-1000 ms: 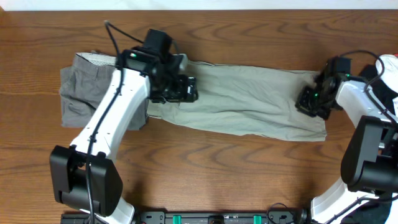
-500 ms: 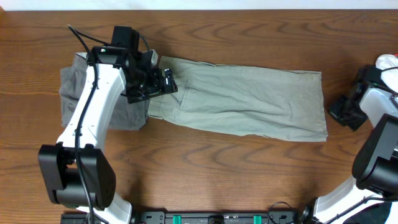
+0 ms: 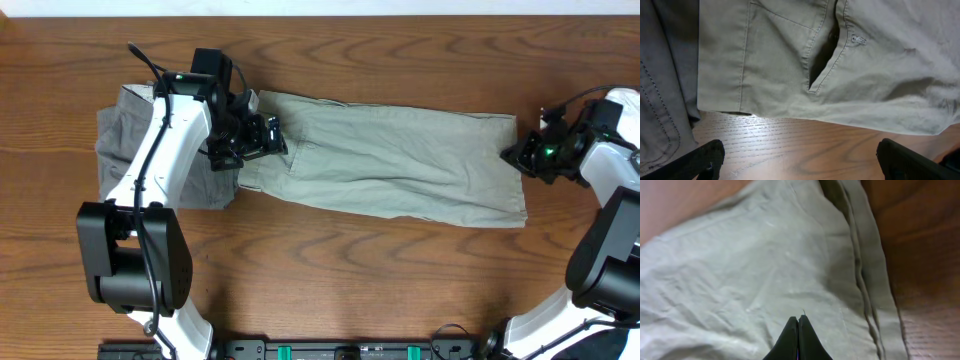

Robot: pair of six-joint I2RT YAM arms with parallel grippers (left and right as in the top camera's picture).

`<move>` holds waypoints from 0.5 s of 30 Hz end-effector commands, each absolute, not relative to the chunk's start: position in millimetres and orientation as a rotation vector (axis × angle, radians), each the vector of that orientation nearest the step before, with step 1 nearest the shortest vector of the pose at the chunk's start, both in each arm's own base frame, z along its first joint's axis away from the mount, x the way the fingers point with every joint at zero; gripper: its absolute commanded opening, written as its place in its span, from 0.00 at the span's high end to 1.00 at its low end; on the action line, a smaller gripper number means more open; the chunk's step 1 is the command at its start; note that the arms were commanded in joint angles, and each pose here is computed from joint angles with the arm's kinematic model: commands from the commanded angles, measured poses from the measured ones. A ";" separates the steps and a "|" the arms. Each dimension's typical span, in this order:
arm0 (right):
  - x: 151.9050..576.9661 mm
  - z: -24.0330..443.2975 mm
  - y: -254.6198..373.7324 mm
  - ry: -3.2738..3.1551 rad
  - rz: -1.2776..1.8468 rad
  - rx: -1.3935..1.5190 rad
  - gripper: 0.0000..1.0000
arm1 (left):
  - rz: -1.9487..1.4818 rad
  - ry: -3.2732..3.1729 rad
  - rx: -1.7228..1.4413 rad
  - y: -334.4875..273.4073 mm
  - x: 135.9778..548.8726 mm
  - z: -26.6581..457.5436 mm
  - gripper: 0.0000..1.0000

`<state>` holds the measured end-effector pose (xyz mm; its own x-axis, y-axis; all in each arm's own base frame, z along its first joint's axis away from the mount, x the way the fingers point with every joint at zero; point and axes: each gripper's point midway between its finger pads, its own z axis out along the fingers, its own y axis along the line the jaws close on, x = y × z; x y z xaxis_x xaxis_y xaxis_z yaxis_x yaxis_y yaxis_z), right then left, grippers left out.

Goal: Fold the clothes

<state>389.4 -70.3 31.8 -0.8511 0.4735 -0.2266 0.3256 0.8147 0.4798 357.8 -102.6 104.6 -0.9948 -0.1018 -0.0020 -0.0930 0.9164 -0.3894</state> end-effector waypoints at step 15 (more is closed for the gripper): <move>291.9 -85.7 -163.7 2.852 -0.348 1.307 0.99 | -0.628 3.069 -0.168 -102.3 355.6 103.5 0.01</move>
<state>380.0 -128.5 -10.9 -0.7058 0.6709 -0.2275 0.6609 0.7392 0.1296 355.7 -102.4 104.5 -0.9948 -0.1021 0.0068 -0.0967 0.9165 -0.3880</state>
